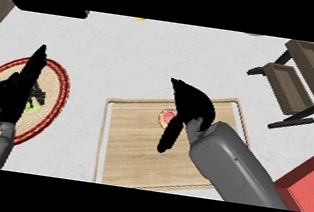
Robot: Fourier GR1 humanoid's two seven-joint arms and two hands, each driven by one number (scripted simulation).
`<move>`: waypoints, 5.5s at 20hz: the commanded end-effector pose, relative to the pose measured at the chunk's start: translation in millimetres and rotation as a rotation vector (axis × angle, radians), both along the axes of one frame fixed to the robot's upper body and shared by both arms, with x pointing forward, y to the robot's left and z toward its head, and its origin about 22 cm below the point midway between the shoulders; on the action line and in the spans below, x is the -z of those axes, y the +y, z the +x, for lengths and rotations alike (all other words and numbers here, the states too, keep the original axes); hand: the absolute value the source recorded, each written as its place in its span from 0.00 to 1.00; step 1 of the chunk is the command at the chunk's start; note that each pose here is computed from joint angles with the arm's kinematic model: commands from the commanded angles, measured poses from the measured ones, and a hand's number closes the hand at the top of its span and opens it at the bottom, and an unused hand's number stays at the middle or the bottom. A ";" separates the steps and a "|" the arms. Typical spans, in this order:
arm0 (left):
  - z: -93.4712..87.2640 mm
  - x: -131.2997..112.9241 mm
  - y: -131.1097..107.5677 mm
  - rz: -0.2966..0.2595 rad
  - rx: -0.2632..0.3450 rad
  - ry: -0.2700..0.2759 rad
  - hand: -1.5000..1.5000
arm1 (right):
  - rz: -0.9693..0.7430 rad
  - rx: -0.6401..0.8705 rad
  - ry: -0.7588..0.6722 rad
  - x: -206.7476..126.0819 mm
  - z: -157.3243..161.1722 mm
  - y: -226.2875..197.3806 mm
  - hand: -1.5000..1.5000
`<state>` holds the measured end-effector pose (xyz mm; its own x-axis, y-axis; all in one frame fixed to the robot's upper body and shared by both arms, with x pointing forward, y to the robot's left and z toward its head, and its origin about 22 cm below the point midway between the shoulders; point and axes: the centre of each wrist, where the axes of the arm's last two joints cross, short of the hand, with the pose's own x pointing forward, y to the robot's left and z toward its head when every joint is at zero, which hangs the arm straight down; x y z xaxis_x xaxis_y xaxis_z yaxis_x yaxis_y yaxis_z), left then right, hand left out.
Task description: Pick the cupcake from the tray and place it in the tiered basket
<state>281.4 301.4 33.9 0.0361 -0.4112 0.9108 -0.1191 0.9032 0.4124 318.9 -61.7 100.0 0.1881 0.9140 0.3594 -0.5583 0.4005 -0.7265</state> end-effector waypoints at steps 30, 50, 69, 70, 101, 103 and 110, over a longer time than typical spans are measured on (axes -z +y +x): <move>4.9 -6.0 3.2 -0.004 0.009 -0.017 0.50 | -0.117 -0.189 0.111 52.5 -0.5 30.5 1.00; -7.8 2.0 0.5 0.000 -0.044 0.007 0.50 | 0.337 -0.124 -0.542 -147.9 -76.2 -36.3 1.00; -6.6 0.0 -4.0 0.002 -0.006 -0.001 0.50 | 0.228 0.030 -0.907 -320.4 -66.4 -145.3 1.00; -1.0 -11.1 -7.1 0.004 -0.015 -0.003 0.50 | 0.242 0.024 -0.901 -329.2 -62.2 -138.0 1.00; 1.4 7.7 -7.9 -0.021 0.004 -0.003 0.50 | -0.175 -0.039 -0.844 -261.9 69.3 -283.2 1.00; 8.6 -5.4 -16.0 0.004 0.011 -0.014 0.50 | -0.155 -0.049 -0.805 -266.1 77.4 -282.2 1.00; 10.7 -7.1 -3.1 -0.003 0.006 -0.012 0.50 | 0.003 0.069 -0.626 -226.4 85.9 -308.8 0.00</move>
<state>284.5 294.8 39.4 0.0216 -0.4088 0.9124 -0.1150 0.9055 0.4084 400.5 -363.5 342.8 -0.0217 0.9278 0.3723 0.0545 0.3730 -0.9262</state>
